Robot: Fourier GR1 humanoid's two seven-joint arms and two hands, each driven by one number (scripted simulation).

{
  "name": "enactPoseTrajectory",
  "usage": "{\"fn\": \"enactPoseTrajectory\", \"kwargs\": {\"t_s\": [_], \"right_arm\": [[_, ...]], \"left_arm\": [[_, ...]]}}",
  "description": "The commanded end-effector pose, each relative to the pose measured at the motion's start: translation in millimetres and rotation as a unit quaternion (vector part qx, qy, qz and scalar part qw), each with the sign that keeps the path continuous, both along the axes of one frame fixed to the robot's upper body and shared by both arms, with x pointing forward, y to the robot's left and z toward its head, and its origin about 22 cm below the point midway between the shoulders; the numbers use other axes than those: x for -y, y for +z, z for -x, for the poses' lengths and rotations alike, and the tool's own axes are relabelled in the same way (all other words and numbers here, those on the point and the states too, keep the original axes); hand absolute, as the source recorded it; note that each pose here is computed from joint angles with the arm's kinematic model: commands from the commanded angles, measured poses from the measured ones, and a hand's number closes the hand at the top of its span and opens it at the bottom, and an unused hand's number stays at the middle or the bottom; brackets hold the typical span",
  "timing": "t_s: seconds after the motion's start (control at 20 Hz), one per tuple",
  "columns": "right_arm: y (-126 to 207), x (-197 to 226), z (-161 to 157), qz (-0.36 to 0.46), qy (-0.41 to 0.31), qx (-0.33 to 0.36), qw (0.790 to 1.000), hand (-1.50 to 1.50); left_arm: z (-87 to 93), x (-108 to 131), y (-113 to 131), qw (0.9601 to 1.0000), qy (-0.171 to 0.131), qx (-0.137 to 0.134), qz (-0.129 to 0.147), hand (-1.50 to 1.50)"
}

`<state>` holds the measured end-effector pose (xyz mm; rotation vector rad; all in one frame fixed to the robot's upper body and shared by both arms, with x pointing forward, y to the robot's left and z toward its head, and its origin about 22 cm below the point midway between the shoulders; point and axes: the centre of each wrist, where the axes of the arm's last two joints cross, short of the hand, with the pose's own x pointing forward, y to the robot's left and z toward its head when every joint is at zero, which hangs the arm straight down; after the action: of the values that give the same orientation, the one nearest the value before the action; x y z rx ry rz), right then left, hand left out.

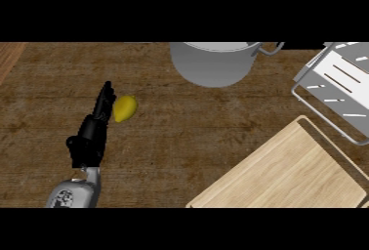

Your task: Pick the cupcake from the tray and place it in the tiered basket

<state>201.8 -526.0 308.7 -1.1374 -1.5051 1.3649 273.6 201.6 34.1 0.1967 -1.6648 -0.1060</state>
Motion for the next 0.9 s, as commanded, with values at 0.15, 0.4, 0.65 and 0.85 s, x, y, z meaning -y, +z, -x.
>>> {"fn": "enactPoseTrajectory", "kwargs": {"t_s": [0.15, 0.4, 0.65, 0.85], "right_arm": [[40, 4, -2, -0.123, 0.035, -0.059, 0.990, 1.50], [33, -12, -32, -0.134, 0.017, -0.055, 0.989, 1.50], [39, -29, -58, -0.140, 0.002, -0.036, 0.990, 1.50], [31, -26, -82, -0.116, -0.024, -0.028, 0.993, 1.50]], "left_arm": [[-2.7, -1, -1, 0.9999, -0.010, 0.000, -0.002, 0.00], [-4.6, 3, 7, 0.9999, -0.012, 0.005, 0.001, 0.00], [2.6, 12, -1, 0.9999, -0.011, -0.002, -0.001, 0.00], [3.3, 11, -4, 0.9997, -0.025, 0.003, 0.003, 0.00]]}}
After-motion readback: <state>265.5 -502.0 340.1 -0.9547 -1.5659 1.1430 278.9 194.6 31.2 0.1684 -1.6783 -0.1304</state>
